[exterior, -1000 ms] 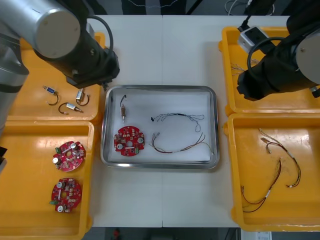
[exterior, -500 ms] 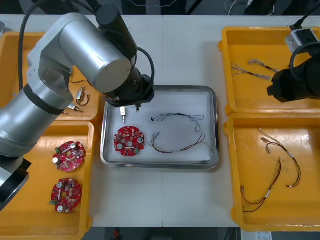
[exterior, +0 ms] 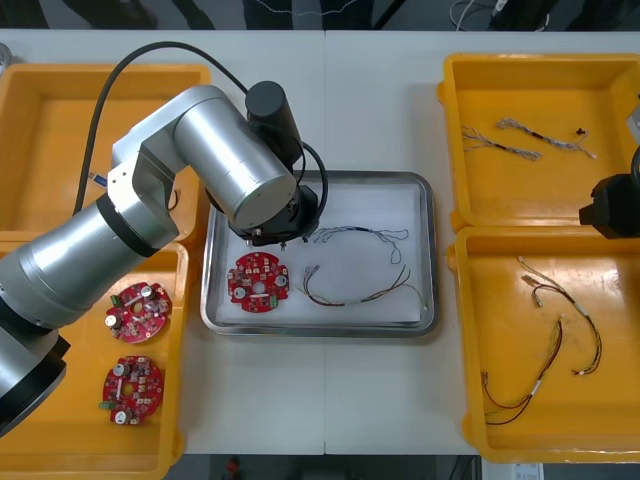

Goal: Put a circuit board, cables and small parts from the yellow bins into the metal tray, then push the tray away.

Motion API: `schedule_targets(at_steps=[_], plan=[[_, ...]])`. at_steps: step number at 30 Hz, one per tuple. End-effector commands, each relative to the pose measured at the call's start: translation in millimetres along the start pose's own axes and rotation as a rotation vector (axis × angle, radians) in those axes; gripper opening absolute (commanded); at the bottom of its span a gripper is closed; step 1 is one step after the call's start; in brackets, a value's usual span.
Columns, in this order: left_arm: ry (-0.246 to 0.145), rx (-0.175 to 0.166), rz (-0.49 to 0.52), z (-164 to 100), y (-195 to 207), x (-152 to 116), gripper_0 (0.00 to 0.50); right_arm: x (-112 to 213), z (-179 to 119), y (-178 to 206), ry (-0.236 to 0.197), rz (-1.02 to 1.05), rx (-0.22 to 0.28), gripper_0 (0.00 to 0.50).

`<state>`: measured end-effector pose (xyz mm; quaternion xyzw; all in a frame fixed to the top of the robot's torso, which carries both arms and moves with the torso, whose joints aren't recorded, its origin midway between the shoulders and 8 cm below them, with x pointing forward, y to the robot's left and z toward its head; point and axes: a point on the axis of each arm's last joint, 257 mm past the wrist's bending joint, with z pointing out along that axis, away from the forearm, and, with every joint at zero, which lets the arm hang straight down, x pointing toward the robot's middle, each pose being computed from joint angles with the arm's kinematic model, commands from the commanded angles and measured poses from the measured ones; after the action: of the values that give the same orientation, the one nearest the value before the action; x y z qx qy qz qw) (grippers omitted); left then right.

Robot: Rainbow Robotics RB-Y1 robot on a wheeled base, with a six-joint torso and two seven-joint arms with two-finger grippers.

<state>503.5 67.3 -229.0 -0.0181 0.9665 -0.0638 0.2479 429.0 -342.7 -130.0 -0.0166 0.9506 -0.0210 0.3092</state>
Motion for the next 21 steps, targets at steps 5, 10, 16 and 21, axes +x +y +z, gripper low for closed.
schedule_targets(at_steps=[5, 10, 16, 21], plan=[[-0.036, 0.007, 0.057, 3, -14, -11, 0.001, 24, -5, -31, 0.023, 0.075, 0.052, 0.5], [-0.042, 0.006, 0.057, 6, -13, -14, 0.001, 32, -3, -30, 0.039, 0.087, 0.04, 0.5], [-0.05, 0.014, 0.054, 6, -14, -16, 0.093, 35, -1, -29, 0.044, 0.105, 0.031, 0.5], [-0.054, 0.014, 0.051, 6, -13, -17, 0.5, 37, 0, -29, 0.048, 0.11, 0.031, 0.5]])
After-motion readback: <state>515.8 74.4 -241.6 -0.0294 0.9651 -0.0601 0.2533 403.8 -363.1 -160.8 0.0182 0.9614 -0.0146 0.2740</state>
